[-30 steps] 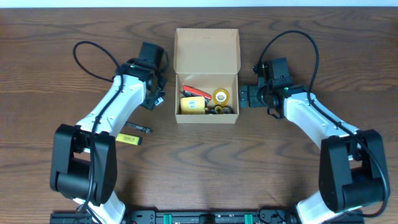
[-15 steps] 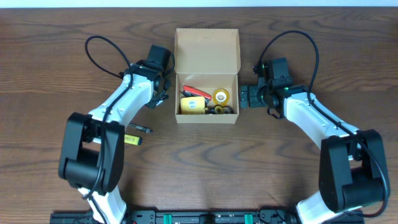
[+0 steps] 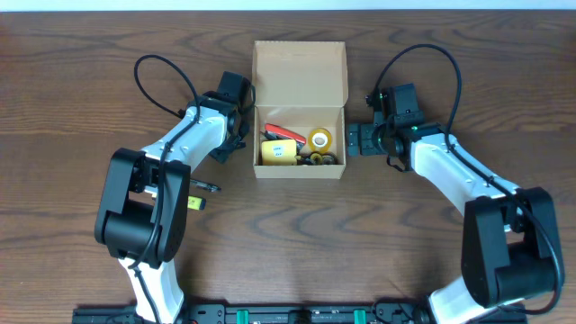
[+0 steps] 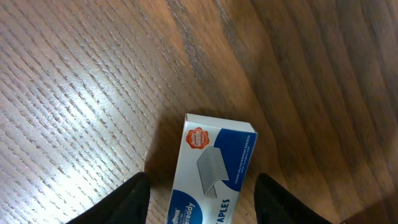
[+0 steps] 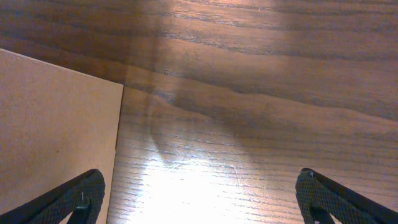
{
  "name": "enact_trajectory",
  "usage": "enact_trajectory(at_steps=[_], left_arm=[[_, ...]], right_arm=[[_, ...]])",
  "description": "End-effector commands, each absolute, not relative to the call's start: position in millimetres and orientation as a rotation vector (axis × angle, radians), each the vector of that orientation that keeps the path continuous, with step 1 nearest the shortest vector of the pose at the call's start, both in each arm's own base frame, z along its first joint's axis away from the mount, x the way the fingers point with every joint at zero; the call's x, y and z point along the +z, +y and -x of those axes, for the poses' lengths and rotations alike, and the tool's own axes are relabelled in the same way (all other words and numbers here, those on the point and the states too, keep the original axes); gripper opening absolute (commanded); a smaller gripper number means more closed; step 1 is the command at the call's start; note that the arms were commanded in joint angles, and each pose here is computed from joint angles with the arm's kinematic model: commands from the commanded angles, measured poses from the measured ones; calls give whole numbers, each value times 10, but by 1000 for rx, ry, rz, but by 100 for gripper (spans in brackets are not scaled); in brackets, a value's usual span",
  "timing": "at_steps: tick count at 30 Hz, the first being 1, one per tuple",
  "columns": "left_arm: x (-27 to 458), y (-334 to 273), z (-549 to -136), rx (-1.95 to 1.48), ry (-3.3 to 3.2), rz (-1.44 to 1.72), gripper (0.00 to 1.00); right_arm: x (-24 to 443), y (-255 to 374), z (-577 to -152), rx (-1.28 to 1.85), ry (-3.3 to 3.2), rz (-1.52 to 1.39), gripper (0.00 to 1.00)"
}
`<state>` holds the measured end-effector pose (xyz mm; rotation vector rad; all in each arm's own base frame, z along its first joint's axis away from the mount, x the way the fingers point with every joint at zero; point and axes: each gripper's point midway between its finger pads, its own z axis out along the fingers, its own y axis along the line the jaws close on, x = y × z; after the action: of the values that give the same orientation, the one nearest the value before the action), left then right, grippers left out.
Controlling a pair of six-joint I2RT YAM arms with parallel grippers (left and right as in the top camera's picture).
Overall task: Pack container
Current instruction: 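Lower the left gripper and grasp the blue-and-white staples box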
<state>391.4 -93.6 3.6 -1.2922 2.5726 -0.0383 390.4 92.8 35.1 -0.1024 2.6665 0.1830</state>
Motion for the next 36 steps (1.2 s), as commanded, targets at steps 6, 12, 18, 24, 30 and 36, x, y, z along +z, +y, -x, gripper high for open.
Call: enact_trajectory(at_steps=[6,12,18,24,30,36], left_arm=[[-16,-896,-3903,-4,2593,1246,45],[-71,-893,-3886,11,2610,1236,44],[-72,-890,-3886,17,2624,1205,47],[-75,-889,-3885,19,2626,1201,47],[-174,-898,-3844,32,2654,1209,44],[-173,-895,-3847,32,2655,1204,38]], right_arm=[[308,913,-3890,175,2678,118,99],[308,913,-3890,175,2678,118,99],[308,913,-3890,175,2678,118,99],[308,913,-3890,175,2678,118,99],[308,913,-3890,175,2678,118,99],[308,913,-3890,175,2678,118,99]])
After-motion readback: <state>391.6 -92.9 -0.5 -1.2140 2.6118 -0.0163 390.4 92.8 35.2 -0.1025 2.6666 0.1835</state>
